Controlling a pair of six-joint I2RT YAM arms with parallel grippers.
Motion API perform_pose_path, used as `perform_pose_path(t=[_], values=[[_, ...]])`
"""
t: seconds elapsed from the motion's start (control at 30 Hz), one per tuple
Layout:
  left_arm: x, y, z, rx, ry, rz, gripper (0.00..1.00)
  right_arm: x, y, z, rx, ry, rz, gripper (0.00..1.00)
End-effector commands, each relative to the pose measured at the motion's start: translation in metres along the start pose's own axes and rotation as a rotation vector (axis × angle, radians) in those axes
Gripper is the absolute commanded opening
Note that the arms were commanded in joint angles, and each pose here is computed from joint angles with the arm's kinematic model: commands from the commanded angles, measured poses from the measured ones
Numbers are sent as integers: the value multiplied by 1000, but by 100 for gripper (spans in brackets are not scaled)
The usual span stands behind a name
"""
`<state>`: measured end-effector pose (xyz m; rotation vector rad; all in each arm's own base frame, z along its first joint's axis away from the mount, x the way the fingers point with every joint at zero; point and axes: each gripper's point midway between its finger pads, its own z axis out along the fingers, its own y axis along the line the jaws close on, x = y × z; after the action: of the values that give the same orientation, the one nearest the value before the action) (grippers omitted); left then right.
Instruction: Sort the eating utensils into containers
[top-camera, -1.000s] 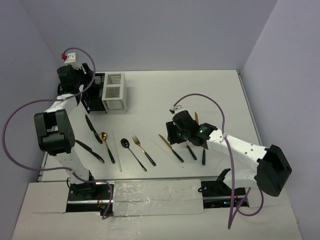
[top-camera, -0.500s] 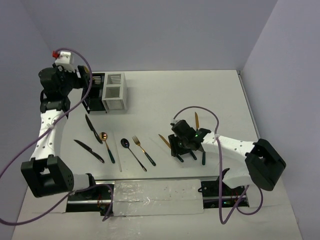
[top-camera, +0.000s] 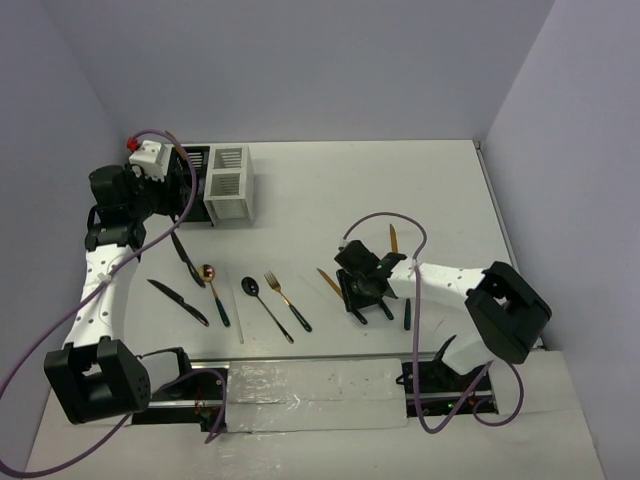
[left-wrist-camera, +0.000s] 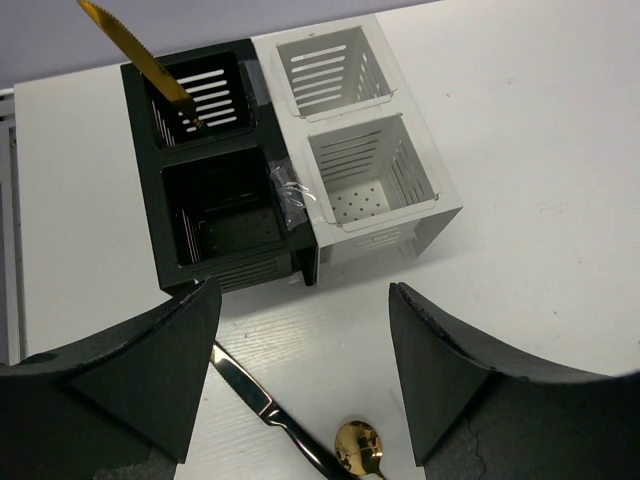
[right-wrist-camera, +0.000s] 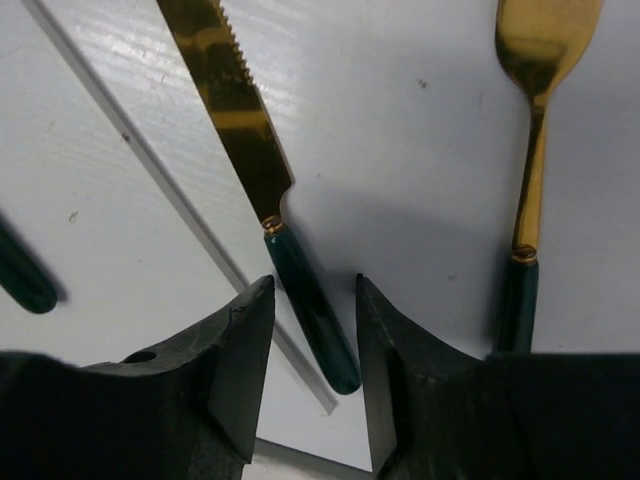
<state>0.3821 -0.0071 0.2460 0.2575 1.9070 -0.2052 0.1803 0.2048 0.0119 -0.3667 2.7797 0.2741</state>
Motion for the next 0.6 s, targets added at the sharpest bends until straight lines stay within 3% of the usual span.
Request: perform_pose_path(t=[0.0, 0.13, 0.17, 0.3, 0.57], values=[[-15, -6, -10, 22, -51, 28, 77, 3, -15, 7, 116, 28, -5, 43], [-14, -7, -11, 21, -51, 26, 77, 8, -13, 10, 154, 56, -61, 32], [-15, -7, -12, 21, -51, 26, 77, 6, -12, 10, 153, 54, -70, 22], [-16, -9, -14, 25, -53, 26, 77, 1, -5, 8, 143, 27, -102, 0], [-19, -13, -16, 45, -55, 19, 77, -42, 8, -17, 118, -185, -124, 0]])
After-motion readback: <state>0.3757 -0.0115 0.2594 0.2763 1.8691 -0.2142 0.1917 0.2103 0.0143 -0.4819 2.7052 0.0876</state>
